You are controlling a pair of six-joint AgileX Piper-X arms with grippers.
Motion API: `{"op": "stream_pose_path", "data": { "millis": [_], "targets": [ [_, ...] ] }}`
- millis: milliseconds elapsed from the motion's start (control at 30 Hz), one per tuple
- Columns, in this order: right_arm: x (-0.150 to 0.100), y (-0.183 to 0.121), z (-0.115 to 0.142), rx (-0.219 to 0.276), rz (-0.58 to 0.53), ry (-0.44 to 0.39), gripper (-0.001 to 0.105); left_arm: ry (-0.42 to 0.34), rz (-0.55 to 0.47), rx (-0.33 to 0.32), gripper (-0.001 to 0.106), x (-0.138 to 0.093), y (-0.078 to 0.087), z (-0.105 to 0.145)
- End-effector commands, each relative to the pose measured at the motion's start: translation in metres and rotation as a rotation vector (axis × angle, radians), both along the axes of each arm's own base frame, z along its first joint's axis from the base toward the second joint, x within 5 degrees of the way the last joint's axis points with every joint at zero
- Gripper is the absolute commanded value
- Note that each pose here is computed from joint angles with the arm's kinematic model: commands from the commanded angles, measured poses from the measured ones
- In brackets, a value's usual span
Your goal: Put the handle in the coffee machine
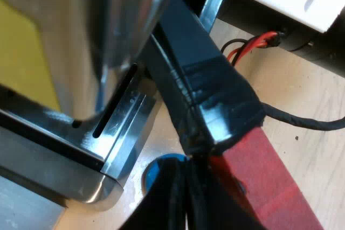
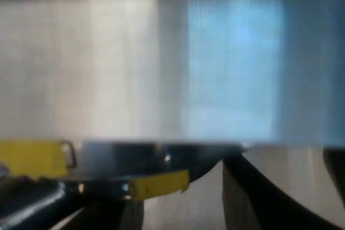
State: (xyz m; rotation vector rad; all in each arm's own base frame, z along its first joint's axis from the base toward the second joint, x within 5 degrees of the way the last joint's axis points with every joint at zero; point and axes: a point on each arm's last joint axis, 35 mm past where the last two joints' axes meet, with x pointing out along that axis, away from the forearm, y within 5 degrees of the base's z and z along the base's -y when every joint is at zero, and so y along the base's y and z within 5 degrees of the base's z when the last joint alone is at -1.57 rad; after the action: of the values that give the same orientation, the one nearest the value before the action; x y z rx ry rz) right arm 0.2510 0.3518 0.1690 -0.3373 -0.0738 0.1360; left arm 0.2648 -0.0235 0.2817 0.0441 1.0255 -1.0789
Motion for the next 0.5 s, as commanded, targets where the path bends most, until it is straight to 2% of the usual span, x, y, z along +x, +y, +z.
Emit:
{"op": "stream_pose_path", "data": {
  "millis": [33, 200, 500],
  "targets": [
    [0.002, 0.001, 0.018, 0.059, 0.036, -0.043, 0.039, 0.073, -0.03, -0.109, 0.0, -0.013, -0.008, 0.005],
    [-0.001, -0.003, 0.005, 0.054, 0.044, 0.004, 0.039, 0.071, -0.03, -0.109, 0.0, -0.014, -0.008, 0.006],
    [-0.006, -0.008, -0.005, 0.029, 0.064, 0.027, 0.039, 0.07, -0.03, -0.109, 0.0, -0.014, -0.008, 0.006]
  ]
}}
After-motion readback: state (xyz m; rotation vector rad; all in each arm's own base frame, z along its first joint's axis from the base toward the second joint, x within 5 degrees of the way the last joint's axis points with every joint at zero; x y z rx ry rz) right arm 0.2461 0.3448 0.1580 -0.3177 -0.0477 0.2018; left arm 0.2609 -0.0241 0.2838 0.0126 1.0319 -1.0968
